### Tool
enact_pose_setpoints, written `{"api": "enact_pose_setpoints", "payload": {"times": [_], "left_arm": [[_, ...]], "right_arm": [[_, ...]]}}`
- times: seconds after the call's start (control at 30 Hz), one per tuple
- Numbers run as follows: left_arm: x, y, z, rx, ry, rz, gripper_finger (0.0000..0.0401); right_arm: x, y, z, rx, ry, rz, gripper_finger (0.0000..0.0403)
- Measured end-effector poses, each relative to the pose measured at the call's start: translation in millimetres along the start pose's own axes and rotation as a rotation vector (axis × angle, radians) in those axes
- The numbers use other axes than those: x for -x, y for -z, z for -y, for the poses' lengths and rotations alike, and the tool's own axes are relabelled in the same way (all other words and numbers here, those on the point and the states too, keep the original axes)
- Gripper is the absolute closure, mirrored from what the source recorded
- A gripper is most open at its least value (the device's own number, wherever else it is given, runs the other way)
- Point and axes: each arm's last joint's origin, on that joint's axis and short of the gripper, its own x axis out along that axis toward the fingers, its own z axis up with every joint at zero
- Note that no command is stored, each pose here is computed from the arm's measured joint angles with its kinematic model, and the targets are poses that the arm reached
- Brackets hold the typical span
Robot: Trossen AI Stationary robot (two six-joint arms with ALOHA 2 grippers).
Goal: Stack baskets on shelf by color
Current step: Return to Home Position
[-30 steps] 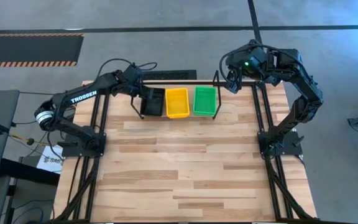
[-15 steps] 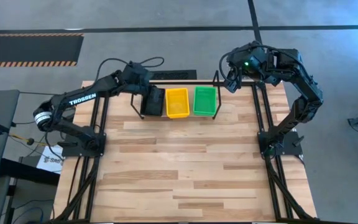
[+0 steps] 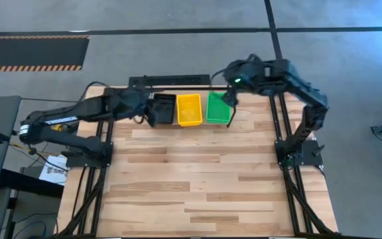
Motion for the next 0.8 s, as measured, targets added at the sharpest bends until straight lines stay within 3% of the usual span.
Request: {"api": "enact_pose_setpoints", "payload": {"times": [0.1, 0.2, 0.3, 0.47, 0.63, 0.8], "left_arm": [[21, 7, 3, -0.016, 0.009, -0.006, 0.0392], [41, 15, 1, -0.004, -0.002, -0.018, 0.0399], [61, 29, -9, -0.002, -0.085, -0.062, 0.04], [91, 51, -30, 0.056, -0.168, -0.134, 0.0401], [102, 56, -36, 0.038, -0.169, -0.125, 0.0401], [98, 58, -34, -0.061, -0.186, -0.132, 0.0401]], "right_arm": [[-15, -6, -22, 0.078, -0.01, -0.033, 0.0401], [-26, -9, -44, 0.133, -0.019, -0.059, 0.0402], [-24, -8, -58, 0.151, -0.018, -0.05, 0.0402], [29, 6, -37, -0.002, -0.023, 0.086, 0.0402], [86, 31, -14, -0.184, -0.111, 0.231, 0.0402], [105, 53, -40, -0.163, -0.205, 0.245, 0.0402]]}}
